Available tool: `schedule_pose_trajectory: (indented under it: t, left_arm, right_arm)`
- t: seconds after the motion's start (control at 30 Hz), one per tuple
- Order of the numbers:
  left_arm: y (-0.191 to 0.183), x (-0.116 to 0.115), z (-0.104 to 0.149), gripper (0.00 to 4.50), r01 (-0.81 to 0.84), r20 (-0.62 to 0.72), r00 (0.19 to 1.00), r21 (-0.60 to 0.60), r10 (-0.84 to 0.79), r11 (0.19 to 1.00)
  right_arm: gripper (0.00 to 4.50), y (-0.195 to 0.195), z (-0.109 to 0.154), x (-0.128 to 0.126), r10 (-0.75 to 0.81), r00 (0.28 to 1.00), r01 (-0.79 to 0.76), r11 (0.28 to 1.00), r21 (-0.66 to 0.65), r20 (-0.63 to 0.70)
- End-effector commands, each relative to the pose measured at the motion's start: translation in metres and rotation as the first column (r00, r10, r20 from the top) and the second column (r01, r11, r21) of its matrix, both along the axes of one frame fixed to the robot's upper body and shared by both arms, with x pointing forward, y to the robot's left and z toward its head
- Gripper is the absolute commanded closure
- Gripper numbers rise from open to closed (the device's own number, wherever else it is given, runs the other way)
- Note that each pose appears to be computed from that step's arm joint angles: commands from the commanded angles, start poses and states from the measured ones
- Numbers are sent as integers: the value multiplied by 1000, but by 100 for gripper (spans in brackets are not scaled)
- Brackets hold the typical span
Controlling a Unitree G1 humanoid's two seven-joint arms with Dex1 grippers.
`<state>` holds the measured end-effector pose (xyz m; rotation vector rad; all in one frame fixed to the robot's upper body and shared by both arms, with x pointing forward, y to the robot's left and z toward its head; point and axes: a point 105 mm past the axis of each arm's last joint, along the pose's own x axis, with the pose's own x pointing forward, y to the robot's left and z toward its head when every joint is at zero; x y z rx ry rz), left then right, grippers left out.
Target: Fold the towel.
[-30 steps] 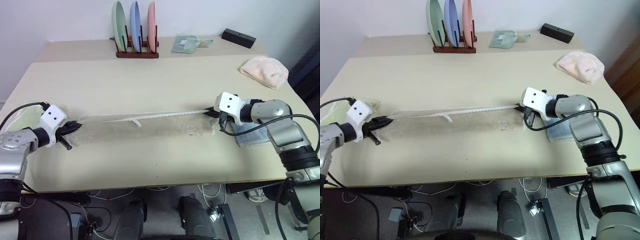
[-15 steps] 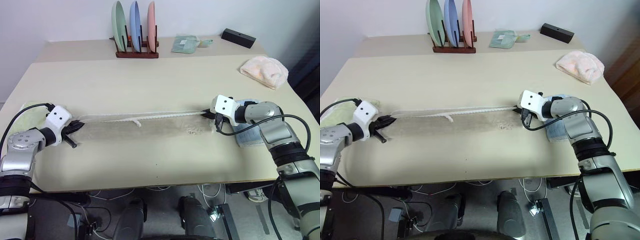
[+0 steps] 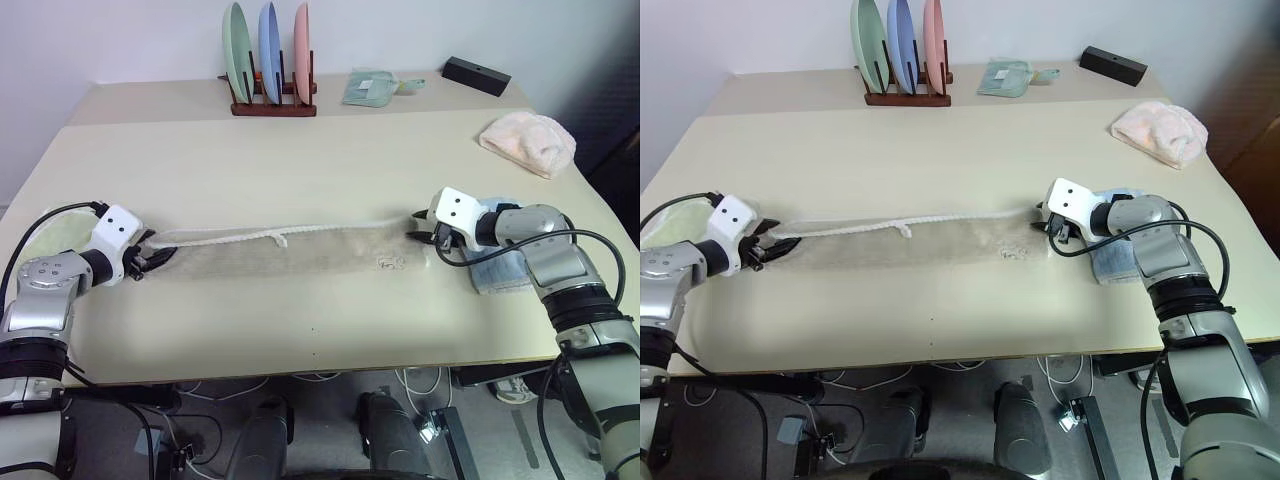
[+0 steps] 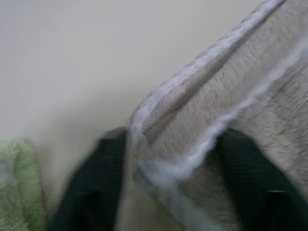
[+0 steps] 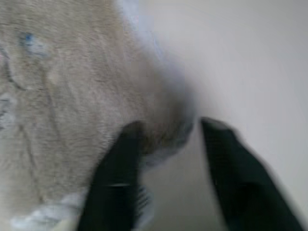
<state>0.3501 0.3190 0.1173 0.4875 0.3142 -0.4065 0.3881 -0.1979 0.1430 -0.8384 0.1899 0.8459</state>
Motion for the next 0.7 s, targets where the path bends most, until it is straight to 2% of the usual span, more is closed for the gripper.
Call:
schedule_pose_trajectory:
  t: [0.03, 0.13, 0.23, 0.33, 0.37, 0.47, 0.5, 0.63, 0.7]
  left_arm:
    - [11, 3, 18, 6, -61, 73, 995, -3, 61, 998]
    - [15, 7, 24, 6, -111, 118, 986, -34, 114, 993]
    - [28, 15, 32, 6, -239, 190, 950, -67, 247, 969]
    - [34, 23, 36, 6, -333, 203, 904, -219, 377, 917]
    - [29, 24, 35, 6, -329, 197, 903, -252, 381, 910]
    - [17, 22, 31, 1, -283, 191, 921, -268, 339, 921]
    - [13, 20, 30, 1, -266, 195, 927, -262, 321, 928]
    - [6, 14, 32, 1, -228, 218, 931, -278, 292, 933]
    - [-9, 10, 39, 1, -147, 248, 943, -291, 223, 945]
  right_arm:
    - [112, -6, 31, 8, -42, 991, 40, 999, 19, 128]
    - [112, -9, 36, 11, -81, 983, 75, 996, 37, 167]
    - [112, -13, 42, 12, -128, 970, 116, 991, 66, 206]
    - [112, -18, 47, 8, -166, 962, 147, 984, 100, 219]
    - [112, -19, 47, 5, -176, 962, 154, 981, 118, 207]
    - [18, -20, 47, -8, -190, 967, 163, 973, 161, 169]
    - [1, -22, 47, -17, -193, 969, 166, 971, 175, 151]
    - [1, -24, 47, -43, -227, 970, 199, 944, 261, 82]
    - [1, -13, 43, -67, -213, 977, 203, 892, 403, -21]
